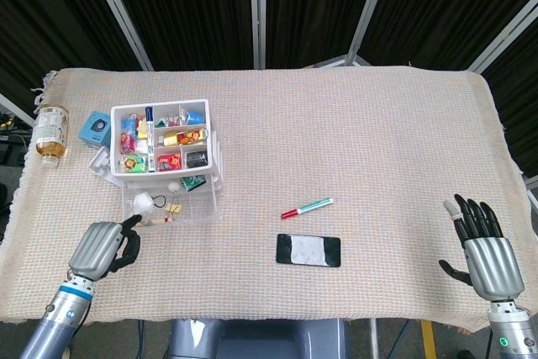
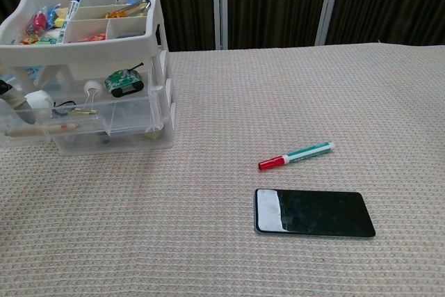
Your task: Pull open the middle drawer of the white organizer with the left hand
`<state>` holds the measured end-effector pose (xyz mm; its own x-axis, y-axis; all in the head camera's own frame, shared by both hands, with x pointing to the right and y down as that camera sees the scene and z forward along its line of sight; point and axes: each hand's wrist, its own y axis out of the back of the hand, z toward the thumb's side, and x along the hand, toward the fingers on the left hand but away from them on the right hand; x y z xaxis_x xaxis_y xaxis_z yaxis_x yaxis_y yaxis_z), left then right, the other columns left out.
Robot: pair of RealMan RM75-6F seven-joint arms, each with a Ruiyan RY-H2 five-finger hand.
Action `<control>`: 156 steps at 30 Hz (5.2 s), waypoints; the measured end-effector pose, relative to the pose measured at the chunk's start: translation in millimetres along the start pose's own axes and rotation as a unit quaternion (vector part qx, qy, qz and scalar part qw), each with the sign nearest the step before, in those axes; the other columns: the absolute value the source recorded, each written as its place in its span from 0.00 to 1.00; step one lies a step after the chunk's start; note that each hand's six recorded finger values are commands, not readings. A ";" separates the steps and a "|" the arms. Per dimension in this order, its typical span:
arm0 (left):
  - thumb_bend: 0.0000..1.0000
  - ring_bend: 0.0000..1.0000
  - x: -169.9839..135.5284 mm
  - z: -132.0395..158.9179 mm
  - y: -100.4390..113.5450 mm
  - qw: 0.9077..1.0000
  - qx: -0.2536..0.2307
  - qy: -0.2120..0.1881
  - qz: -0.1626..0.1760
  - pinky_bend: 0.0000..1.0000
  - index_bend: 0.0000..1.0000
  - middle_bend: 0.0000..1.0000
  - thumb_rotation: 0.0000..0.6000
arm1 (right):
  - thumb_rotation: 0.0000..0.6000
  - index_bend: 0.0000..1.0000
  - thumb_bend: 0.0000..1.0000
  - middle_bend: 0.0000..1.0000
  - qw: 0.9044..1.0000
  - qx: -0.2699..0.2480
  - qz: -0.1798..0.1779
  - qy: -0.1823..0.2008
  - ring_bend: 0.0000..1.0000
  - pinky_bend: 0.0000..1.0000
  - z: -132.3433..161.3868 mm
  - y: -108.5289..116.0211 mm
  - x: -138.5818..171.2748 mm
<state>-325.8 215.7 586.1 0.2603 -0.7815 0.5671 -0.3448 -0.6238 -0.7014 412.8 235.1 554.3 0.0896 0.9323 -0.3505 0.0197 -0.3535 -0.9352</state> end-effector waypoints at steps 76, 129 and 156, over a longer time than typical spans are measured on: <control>0.24 0.98 77.6 17.8 60.9 0.973 0.224 0.052 -0.024 0.83 0.48 0.96 1.00 | 1.00 0.00 0.02 0.00 1.000 -0.015 0.004 -0.002 0.00 0.00 -1.9 4.3 0.7; 0.58 0.98 68.0 53.3 82.4 0.971 0.235 0.032 0.005 0.83 0.58 0.96 1.00 | 1.00 0.00 0.02 0.00 1.000 -0.026 0.004 0.001 0.00 0.00 -1.4 6.5 1.4; 0.43 0.91 13.9 -56.5 92.2 0.968 0.227 0.096 0.053 0.74 0.40 0.86 1.00 | 1.00 0.00 0.02 0.00 1.000 -0.018 0.010 0.001 0.00 0.00 1.4 1.2 2.0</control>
<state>-404.9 148.0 553.6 0.0584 -0.8518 0.5206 0.0829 -0.5156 -0.8528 411.5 236.6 552.3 0.0923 0.9251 -0.3684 0.0544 -0.3742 -0.9258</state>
